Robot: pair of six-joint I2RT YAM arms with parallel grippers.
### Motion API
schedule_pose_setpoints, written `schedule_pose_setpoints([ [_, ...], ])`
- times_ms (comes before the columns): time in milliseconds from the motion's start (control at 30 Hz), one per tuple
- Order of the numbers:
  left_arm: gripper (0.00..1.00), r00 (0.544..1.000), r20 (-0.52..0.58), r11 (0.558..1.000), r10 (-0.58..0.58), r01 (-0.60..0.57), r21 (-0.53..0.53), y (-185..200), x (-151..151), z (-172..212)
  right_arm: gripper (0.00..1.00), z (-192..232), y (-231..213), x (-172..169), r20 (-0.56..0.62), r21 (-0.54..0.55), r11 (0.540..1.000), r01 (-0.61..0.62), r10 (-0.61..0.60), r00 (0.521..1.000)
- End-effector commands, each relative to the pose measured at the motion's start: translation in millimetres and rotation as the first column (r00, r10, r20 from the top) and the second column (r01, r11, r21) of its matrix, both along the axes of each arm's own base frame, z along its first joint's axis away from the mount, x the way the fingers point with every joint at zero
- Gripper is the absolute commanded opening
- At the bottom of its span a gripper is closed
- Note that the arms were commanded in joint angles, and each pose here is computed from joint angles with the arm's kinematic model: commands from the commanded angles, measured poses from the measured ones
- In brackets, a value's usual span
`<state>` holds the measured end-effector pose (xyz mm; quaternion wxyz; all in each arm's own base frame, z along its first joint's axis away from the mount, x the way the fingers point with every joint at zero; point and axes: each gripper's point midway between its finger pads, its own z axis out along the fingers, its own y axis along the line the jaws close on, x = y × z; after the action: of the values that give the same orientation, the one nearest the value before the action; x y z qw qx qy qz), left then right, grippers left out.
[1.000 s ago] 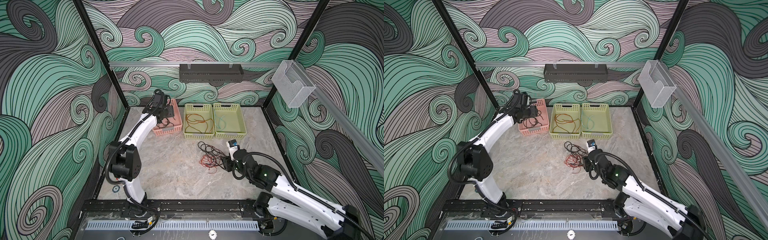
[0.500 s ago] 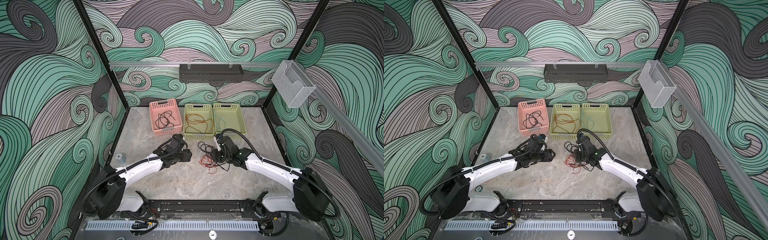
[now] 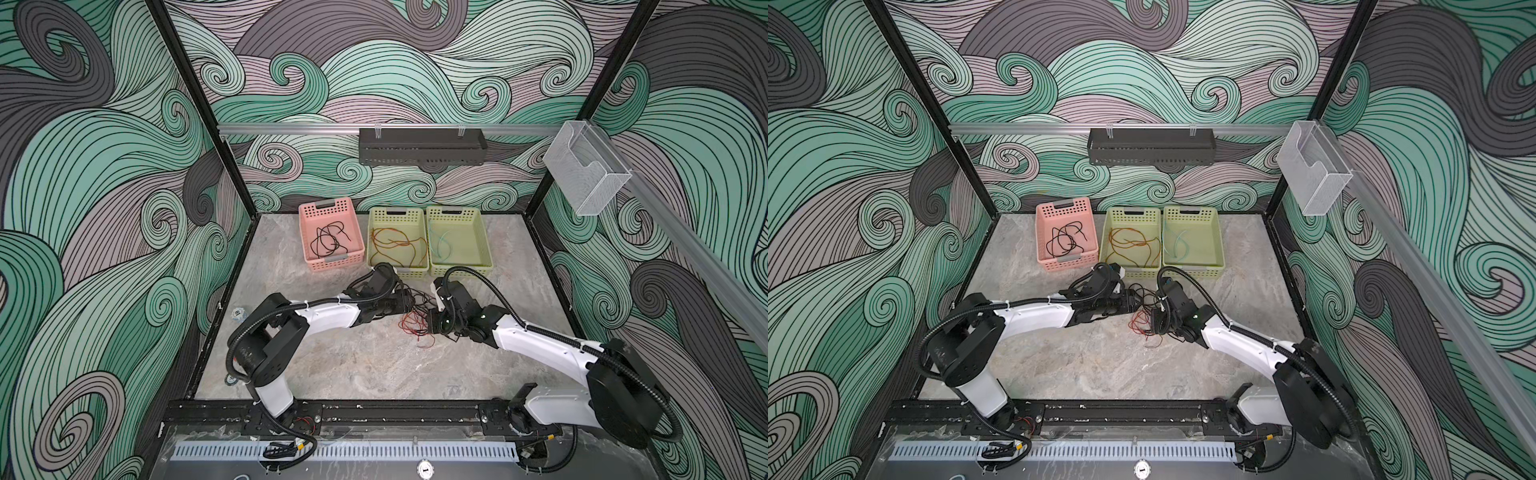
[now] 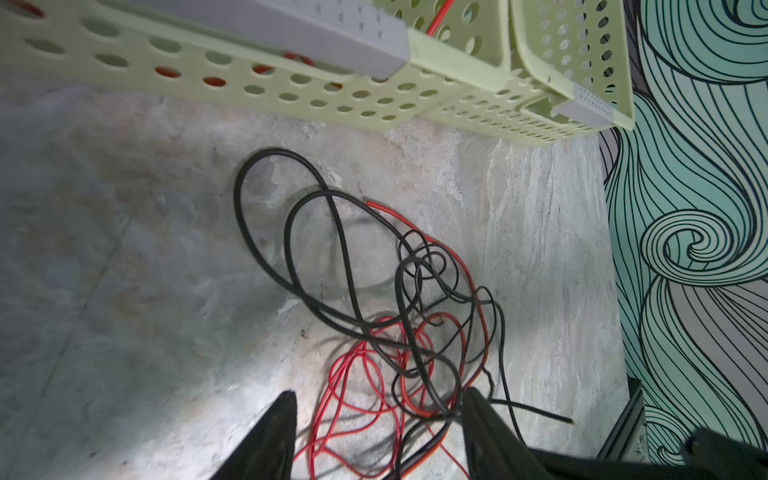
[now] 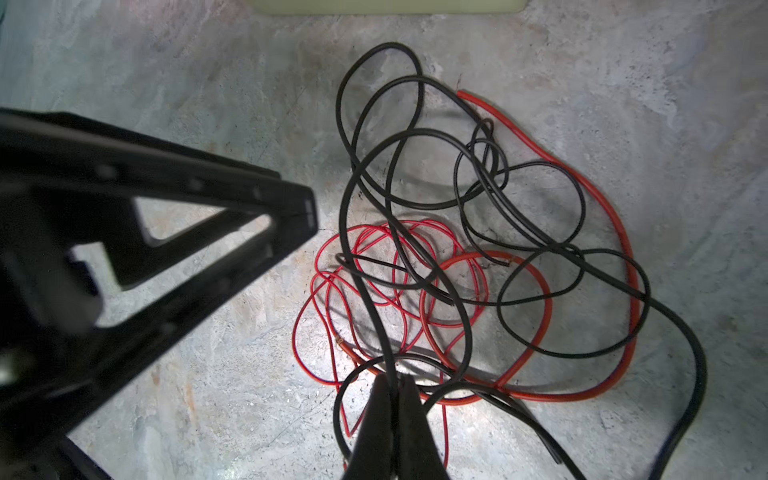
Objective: Untangle the cables
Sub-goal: 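Move both grippers down to the tangle and grasp black cables, then lift the held black cables with both grippers, pulling them apart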
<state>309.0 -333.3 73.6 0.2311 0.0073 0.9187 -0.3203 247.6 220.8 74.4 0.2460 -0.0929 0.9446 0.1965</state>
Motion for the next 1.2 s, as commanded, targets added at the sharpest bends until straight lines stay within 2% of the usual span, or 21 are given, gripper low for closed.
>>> schedule_pose_setpoints([
  [0, 0.58, 1.0, -0.017, 0.997, -0.011, 0.01, -0.08, -26.9, 6.0, 8.9, 0.03, 4.2, 0.7, 0.6, 0.02, 0.02, 1.0, 0.002, -0.002, 1.0],
  [100, 0.53, 0.999, -0.034, 0.995, -0.016, 0.013, -0.103, -35.8, 7.0, 3.6, 0.02, 5.7, -0.4, 0.1, 0.032, 0.027, 1.0, 0.001, -0.001, 0.999],
  [267, 0.2, 1.0, -0.024, 0.992, -0.007, 0.004, -0.126, -45.8, 6.6, 3.5, 0.0, 9.7, -1.3, -1.5, 0.048, 0.042, 0.999, 0.001, -0.003, 0.999],
  [400, 0.01, 0.999, -0.005, 0.989, 0.043, -0.044, -0.142, -36.8, 5.3, 4.0, 0.0, 23.0, -1.8, -2.0, 0.061, 0.027, 0.999, -0.024, 0.023, 0.998],
  [533, 0.0, 0.997, 0.025, 0.99, 0.068, -0.064, -0.126, -22.3, 0.6, 14.1, 0.0, 39.7, -3.6, -3.8, 0.08, 0.024, 0.999, -0.039, 0.037, 0.996],
  [933, 0.0, 0.979, 0.163, 0.992, 0.118, -0.123, 0.02, 44.2, -19.8, 55.0, 0.0, 96.5, -13.7, -3.9, 0.201, 0.059, 0.998, -0.029, 0.016, 0.979],
  [1167, 0.0, 0.943, 0.271, 0.977, 0.194, -0.21, 0.029, 95.5, -37.6, 88.8, 0.0, 126.8, -6.0, 3.5, 0.27, 0.088, 0.994, -0.058, 0.033, 0.962],
])
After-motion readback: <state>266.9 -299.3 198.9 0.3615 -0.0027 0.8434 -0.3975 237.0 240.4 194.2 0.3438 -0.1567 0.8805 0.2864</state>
